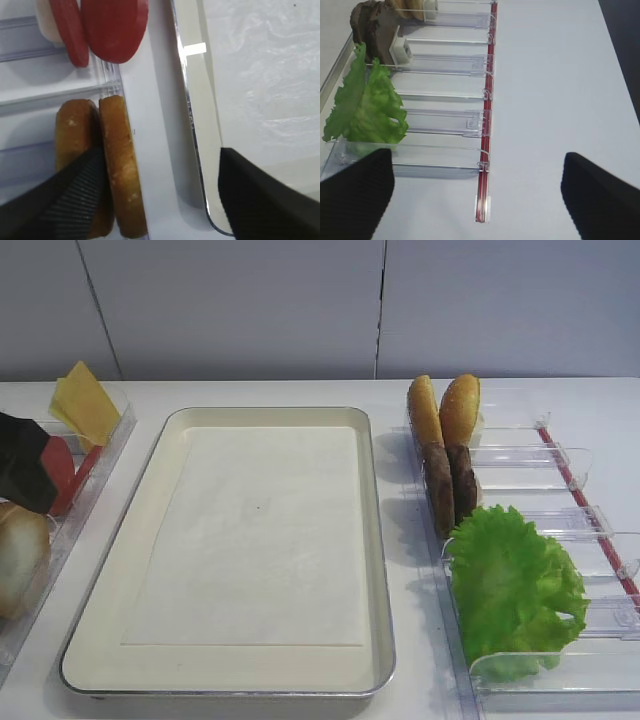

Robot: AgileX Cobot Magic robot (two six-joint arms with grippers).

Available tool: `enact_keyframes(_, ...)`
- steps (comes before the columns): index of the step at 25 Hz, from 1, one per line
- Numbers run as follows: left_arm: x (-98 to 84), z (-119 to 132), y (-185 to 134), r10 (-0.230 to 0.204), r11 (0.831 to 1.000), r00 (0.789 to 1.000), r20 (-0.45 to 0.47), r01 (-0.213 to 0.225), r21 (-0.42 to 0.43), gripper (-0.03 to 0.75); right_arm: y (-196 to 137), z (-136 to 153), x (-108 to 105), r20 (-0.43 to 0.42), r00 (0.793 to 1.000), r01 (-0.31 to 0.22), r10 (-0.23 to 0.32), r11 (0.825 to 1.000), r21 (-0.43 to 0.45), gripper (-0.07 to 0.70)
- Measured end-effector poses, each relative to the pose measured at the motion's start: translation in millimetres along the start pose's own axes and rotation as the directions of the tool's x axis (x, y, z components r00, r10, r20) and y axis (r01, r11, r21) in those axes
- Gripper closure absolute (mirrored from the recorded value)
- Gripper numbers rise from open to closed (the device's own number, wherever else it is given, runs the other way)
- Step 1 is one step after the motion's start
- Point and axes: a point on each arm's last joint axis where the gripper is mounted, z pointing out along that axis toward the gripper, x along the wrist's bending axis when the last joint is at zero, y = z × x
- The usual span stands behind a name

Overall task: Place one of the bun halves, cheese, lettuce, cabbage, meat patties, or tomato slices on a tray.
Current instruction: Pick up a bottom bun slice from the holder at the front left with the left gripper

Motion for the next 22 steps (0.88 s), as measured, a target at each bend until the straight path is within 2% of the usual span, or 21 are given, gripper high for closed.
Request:
enact_keyframes(8, 1.2, 2, 1, 0.001, 1.000, 1.000, -0.009, -0.001, 0.007, 0.256, 0, 0, 0, 0.000, 1.000, 0.000, 0.000, 1.000, 0.000, -0.062)
enact_keyframes(19, 2.9, 19, 3, -0.016, 0.995, 1.000, 0.004, 0.015, 0.095, 0.257, 0, 0, 0, 0.000, 1.000, 0.000, 0.000, 1.000, 0.000, -0.062)
enact_keyframes(22, 3.1, 20, 3, -0.017, 0.995, 1.000, 0.004, 0.016, 0.100, 0.287, 0, 0, 0, 0.000, 1.000, 0.000, 0.000, 1.000, 0.000, -0.062)
